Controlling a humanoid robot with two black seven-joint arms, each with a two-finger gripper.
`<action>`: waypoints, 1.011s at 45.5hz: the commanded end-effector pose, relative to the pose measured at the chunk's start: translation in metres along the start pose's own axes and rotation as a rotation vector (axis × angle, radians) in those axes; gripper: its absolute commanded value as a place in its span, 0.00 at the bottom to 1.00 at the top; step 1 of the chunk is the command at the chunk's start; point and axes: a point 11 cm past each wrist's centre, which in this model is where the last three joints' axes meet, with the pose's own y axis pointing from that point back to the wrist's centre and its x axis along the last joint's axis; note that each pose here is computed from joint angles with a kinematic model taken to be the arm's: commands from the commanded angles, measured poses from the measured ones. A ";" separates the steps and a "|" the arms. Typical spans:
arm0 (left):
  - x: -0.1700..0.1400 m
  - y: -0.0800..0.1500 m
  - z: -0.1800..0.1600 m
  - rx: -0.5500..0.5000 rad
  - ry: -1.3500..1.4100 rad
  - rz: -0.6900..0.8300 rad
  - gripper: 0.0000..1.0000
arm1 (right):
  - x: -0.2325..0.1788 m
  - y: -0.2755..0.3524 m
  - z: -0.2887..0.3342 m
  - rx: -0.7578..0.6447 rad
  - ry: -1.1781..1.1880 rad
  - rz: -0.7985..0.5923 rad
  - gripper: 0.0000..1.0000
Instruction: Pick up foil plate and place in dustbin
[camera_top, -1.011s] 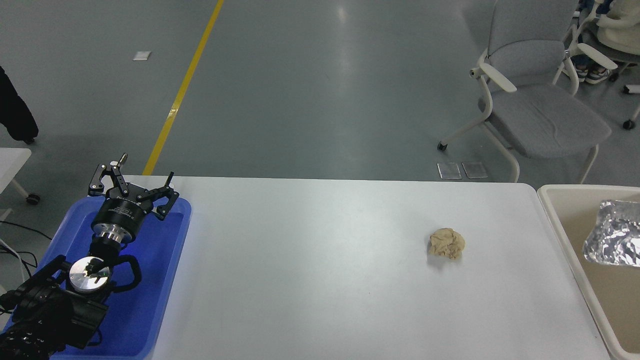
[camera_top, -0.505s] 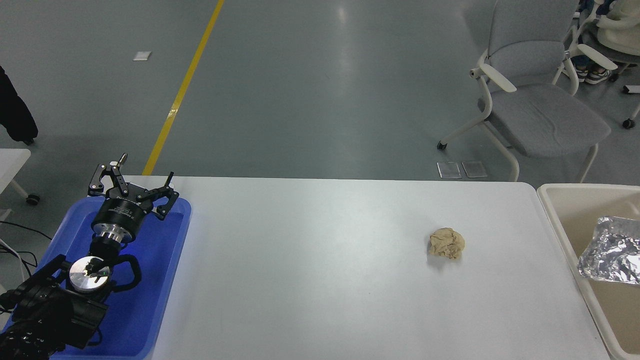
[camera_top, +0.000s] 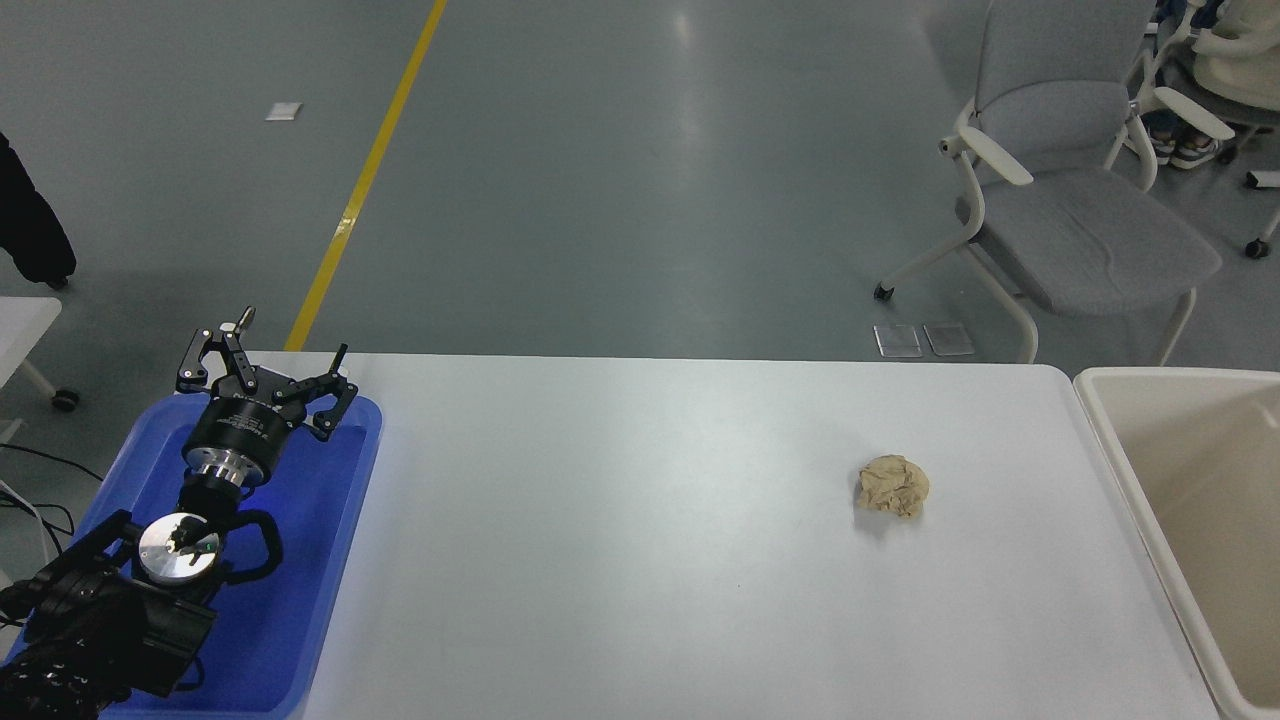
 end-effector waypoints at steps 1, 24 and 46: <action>0.000 0.000 0.000 -0.001 0.001 0.000 1.00 | 0.049 0.001 -0.090 0.159 -0.062 0.070 1.00; 0.000 0.000 0.000 0.001 -0.001 0.000 1.00 | 0.091 0.077 -0.251 0.509 0.064 -0.067 1.00; 0.000 0.000 0.000 0.001 -0.001 0.000 1.00 | 0.100 0.196 -0.270 0.571 0.324 -0.533 1.00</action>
